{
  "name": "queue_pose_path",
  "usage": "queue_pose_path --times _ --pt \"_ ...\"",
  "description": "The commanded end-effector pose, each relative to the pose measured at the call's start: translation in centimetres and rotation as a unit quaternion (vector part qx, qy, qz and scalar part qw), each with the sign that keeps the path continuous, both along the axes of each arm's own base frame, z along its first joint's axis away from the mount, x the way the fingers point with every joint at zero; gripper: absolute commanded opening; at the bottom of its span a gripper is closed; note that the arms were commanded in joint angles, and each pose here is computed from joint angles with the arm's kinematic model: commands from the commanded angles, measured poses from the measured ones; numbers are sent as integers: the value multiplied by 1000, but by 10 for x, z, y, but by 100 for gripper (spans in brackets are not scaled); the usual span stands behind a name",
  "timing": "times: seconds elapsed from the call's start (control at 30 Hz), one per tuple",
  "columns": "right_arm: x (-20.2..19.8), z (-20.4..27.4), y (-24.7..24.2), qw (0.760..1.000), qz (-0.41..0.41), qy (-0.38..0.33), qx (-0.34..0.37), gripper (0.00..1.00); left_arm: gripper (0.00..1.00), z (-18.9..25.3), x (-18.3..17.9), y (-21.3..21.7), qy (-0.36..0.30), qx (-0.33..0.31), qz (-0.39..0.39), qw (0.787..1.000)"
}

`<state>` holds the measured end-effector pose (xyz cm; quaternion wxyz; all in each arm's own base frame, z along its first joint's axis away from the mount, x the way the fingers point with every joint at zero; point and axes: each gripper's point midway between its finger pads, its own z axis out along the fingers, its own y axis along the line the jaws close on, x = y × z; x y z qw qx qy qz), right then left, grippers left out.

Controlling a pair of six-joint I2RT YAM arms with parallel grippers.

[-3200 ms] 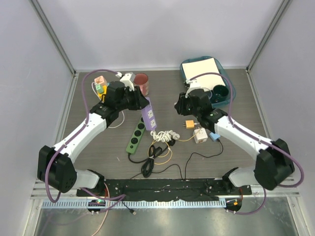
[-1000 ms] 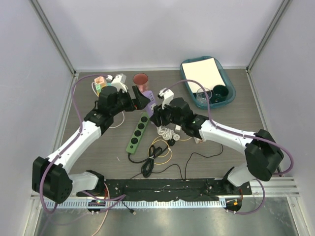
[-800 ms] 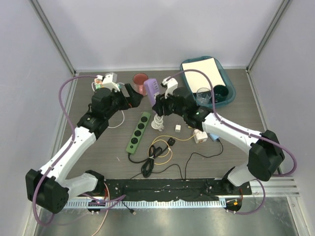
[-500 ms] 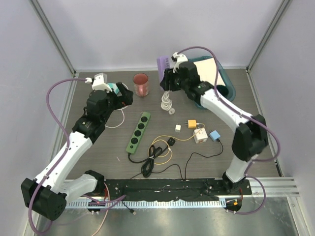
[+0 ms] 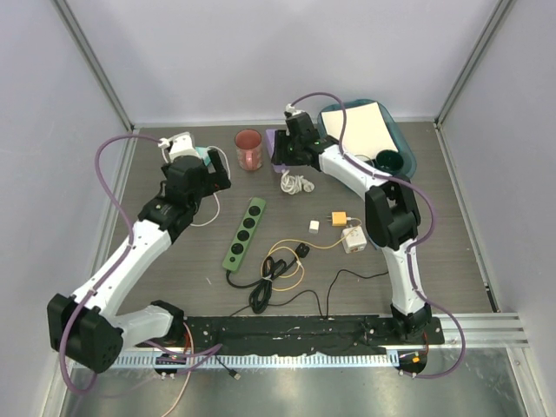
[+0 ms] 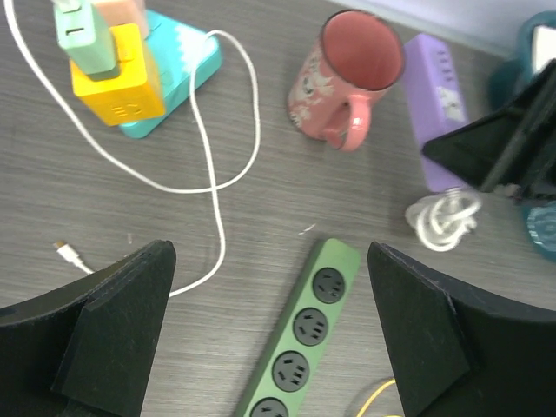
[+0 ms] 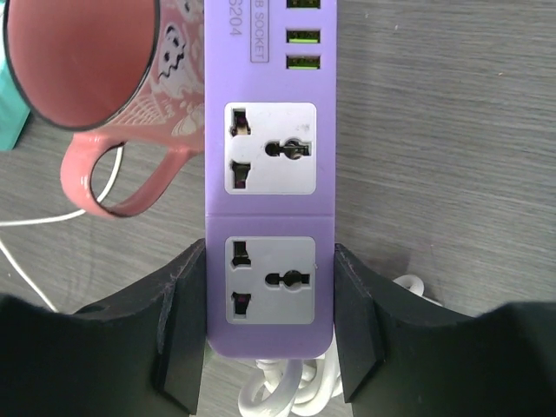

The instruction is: Pull the plug off the socket

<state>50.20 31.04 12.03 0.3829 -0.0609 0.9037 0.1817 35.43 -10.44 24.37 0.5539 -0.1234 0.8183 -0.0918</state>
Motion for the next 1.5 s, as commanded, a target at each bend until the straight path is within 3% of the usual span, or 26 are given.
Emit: queue_pose_path --times 0.0,0.07,0.37,0.77,1.13,1.23,1.27,1.37,1.47 --pt "10 -19 -26 998 -50 27 -28 55 96 2 11 28 18 53 64 996" --pt "8 -20 -31 998 -55 32 -29 63 96 3 15 49 27 65 100 992" --pt "-18 51 -55 998 -51 -26 -30 83 91 13 48 109 53 52 153 985" --pt "-81 110 -58 996 15 -75 49 85 88 -17 119 135 94 79 166 978" --pt "-96 111 -56 994 51 -84 58 85 75 -74 160 145 136 57 170 974" --pt "-96 107 -53 994 55 -78 59 84 65 -76 172 135 128 42 141 981" --pt "-96 106 -53 994 55 -77 59 84 47 -79 173 133 128 42 132 982" --pt "-94 100 -53 995 53 -70 56 84 19 -74 172 130 121 41 122 984" --pt "-95 97 -48 994 57 -64 65 84 4 -62 164 131 113 47 119 985"
